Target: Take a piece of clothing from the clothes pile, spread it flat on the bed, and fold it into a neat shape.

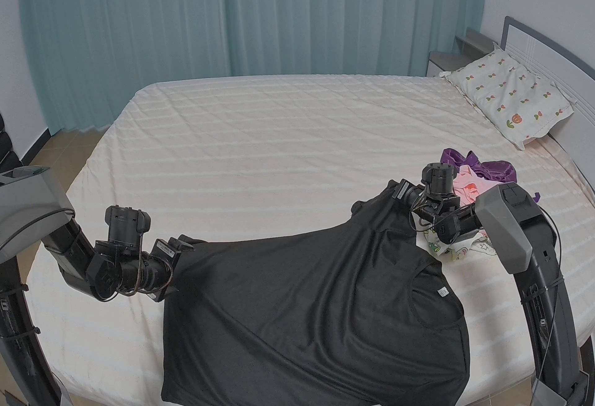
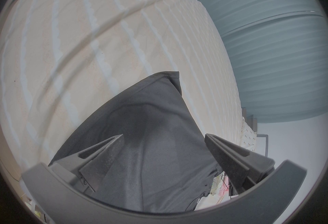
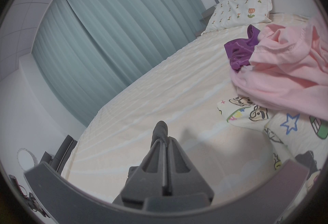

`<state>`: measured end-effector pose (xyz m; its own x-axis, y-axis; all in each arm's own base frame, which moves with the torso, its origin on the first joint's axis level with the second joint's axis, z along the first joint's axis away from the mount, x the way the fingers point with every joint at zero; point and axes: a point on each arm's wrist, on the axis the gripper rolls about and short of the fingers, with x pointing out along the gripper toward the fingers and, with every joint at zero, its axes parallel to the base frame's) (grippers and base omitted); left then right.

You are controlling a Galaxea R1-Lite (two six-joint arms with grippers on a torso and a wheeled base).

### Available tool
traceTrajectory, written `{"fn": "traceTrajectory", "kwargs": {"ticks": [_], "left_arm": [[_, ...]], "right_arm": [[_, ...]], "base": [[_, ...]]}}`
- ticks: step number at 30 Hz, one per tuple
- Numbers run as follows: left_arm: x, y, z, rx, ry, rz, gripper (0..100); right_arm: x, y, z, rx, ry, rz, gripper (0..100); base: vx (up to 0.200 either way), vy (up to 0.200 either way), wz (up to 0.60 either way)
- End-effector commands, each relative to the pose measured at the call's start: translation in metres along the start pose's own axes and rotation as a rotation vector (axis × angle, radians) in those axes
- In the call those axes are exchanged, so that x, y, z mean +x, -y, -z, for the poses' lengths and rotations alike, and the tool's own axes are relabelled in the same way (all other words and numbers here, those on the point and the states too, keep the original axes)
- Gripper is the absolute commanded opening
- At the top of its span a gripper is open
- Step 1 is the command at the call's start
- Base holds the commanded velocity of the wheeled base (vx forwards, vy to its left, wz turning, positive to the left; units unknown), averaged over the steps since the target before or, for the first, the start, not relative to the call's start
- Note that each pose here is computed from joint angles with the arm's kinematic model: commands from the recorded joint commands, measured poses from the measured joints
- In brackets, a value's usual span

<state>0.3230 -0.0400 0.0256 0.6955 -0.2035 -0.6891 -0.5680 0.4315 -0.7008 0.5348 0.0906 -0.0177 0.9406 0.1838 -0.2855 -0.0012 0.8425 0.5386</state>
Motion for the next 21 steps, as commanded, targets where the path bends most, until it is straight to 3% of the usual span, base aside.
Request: {"fn": "traceTrajectory", "kwargs": {"ticks": [1, 4, 10, 14, 21], "left_arm": [[0.001, 0.004, -0.003, 0.002, 0.009, 0.013, 100], [0.003, 0.015, -0.009, 0.005, 0.033, 0.047, 100], [0.029, 0.034, -0.024, 0.025, 0.18, 0.045, 100], [0.052, 0.042, -0.038, 0.144, 0.229, 0.014, 100], [0.095, 0.034, -0.05, 0.174, 0.263, -0.022, 100]], "right_arm": [[0.003, 0.003, 0.006, -0.001, -0.004, 0.008, 0], [0.0, 0.002, 0.007, -0.003, -0.014, 0.015, 0], [-0.009, 0.001, 0.011, -0.018, -0.018, 0.013, 0], [-0.011, 0.004, 0.015, -0.021, -0.022, 0.015, 0], [-0.02, 0.005, 0.015, -0.026, -0.051, 0.029, 0]], "base": [[0.0, 0.0, 0.0], [0.0, 0.0, 0.0], [0.0, 0.0, 0.0], [0.0, 0.0, 0.0], [0.0, 0.0, 0.0]]}}
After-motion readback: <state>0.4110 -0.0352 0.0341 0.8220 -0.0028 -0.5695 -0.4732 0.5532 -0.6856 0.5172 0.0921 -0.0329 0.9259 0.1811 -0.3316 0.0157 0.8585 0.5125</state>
